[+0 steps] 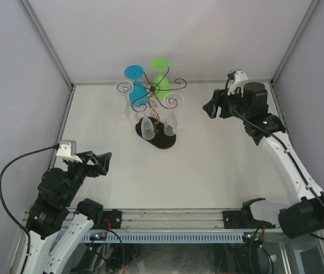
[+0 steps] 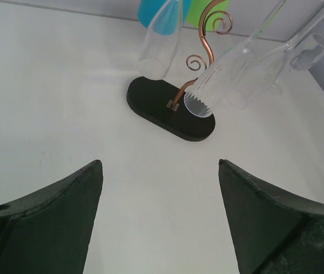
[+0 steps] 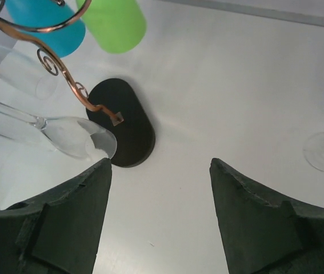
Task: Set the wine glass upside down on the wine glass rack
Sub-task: Adjust the wine rack at the center of the board.
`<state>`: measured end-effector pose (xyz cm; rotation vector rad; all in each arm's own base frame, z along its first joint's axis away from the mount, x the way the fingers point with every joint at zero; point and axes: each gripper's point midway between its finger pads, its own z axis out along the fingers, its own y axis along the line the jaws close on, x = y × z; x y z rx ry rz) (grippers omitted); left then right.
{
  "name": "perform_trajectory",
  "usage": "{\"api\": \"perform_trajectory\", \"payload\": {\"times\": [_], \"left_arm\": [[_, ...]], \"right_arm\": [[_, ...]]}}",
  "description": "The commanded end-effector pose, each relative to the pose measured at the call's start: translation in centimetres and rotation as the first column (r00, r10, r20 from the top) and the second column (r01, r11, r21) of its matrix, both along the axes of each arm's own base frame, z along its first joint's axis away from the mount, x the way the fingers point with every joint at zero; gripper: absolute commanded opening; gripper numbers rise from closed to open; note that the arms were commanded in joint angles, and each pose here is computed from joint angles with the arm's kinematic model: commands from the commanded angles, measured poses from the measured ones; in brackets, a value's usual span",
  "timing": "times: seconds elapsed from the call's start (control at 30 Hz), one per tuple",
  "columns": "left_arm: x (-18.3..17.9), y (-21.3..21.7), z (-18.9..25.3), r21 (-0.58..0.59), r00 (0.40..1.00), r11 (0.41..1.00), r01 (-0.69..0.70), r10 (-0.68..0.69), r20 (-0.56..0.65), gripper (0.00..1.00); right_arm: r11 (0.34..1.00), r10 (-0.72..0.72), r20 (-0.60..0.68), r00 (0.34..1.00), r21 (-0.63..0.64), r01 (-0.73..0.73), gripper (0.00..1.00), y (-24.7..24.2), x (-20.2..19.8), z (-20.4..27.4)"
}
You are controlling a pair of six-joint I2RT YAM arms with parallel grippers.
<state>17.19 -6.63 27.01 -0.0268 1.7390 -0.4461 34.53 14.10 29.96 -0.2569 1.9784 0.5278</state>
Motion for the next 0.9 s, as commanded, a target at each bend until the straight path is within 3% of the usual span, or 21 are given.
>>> {"api": "perform_trajectory", "payload": {"times": [0.0, 0.2, 0.37, 0.5, 0.63, 0.73, 0.87], "left_arm": [[0.1, -0.2, 0.6, -0.033, 1.0, 0.999, -0.003, 0.003, 0.008, 0.86], [0.1, 0.0, 0.2, -0.026, 1.0, 1.0, -0.012, 0.012, 0.002, 0.86], [0.1, 0.1, 0.1, -0.024, 1.0, 1.0, -0.014, 0.014, 0.002, 0.86], [0.1, 0.1, 0.1, -0.027, 1.0, 1.0, -0.016, 0.016, 0.007, 0.86], [0.2, 0.0, -0.1, -0.026, 1.0, 1.0, -0.014, 0.014, 0.005, 0.86], [0.3, 0.0, -0.1, -0.026, 1.0, 1.0, -0.014, 0.014, 0.004, 0.86], [0.3, -0.1, -0.2, -0.027, 1.0, 1.0, -0.01, 0.01, 0.003, 0.86]], "right_arm": [[0.989, 0.132, 0.051, 0.99, 0.063, -0.135, 0.68, 3.0, 2.0, -1.0], [0.979, 0.189, -0.022, 0.982, 0.085, -0.186, 0.67, 4.7, 4.6, -5.8], [0.964, 0.232, -0.026, 0.972, 0.141, -0.226, 0.65, 6.3, 5.8, -7.2], [0.967, 0.193, 0.081, 0.978, 0.151, -0.203, 0.63, 5.8, 7.1, -4.6], [0.958, 0.098, 0.161, 0.982, 0.253, -0.137, 0.55, 4.1, 7.8, -0.2], [0.924, 0.064, 0.167, 0.984, 0.363, -0.122, 0.47, 3.4, 7.6, 2.3], [0.852, 0.127, 0.156, 0.98, 0.488, -0.188, 0.41, 4.8, 6.3, 4.8]]}}
